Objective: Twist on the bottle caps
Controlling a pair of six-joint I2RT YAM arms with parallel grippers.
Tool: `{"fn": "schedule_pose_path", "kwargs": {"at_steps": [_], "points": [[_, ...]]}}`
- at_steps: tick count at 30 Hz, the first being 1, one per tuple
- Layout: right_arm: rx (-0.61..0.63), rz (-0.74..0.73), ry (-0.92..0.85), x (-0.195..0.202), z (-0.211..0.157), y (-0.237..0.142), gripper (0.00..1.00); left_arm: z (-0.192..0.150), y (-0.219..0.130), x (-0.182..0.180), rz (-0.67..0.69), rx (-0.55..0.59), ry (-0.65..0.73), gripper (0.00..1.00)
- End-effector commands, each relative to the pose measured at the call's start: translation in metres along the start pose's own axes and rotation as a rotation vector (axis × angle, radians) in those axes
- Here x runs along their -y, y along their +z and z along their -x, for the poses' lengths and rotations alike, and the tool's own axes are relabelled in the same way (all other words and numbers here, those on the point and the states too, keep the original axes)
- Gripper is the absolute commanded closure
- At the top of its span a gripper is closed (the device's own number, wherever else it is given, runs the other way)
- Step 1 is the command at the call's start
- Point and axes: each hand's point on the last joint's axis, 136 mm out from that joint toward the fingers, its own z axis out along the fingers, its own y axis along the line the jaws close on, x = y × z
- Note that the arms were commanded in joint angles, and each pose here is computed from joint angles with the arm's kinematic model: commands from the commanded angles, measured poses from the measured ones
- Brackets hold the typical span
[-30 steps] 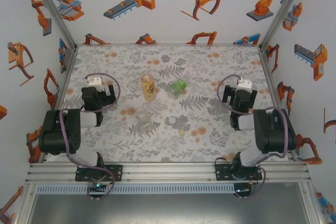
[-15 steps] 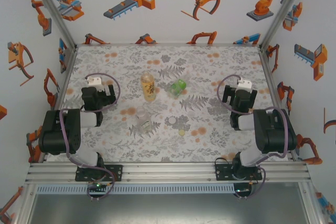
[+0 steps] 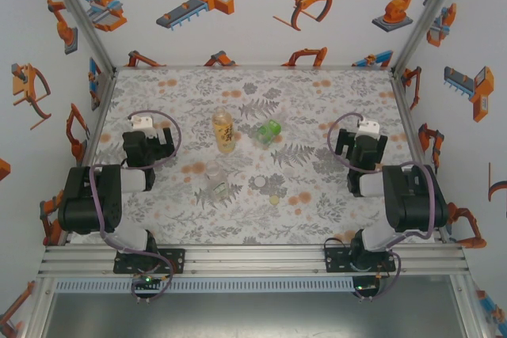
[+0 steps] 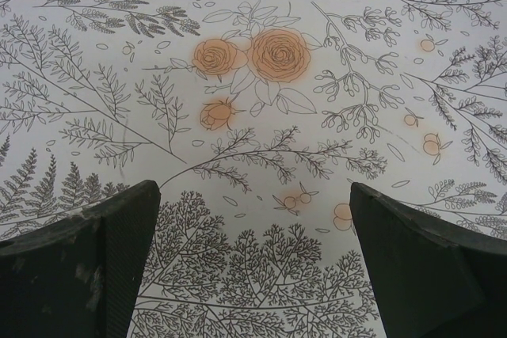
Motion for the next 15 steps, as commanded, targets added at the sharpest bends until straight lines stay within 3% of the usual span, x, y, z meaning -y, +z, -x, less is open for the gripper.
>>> {"fn": "schedule_pose_path", "kwargs": {"at_steps": [1, 9, 15], "points": [[0.039, 0.056, -0.008, -0.005, 0.014, -0.014, 0.06, 0.015, -0.011, 0.0, -0.002, 0.023, -0.015, 0.03], [0.054, 0.181, -0.025, -0.021, 0.052, -0.037, 0.09, 0.051, -0.04, -0.013, 0.16, 0.006, -0.014, 0.03], [0.05, 0.449, 0.005, -0.061, 0.075, -0.063, 0.15, 0.096, -0.07, 0.001, 0.171, 0.014, -0.056, 0.03]]}}
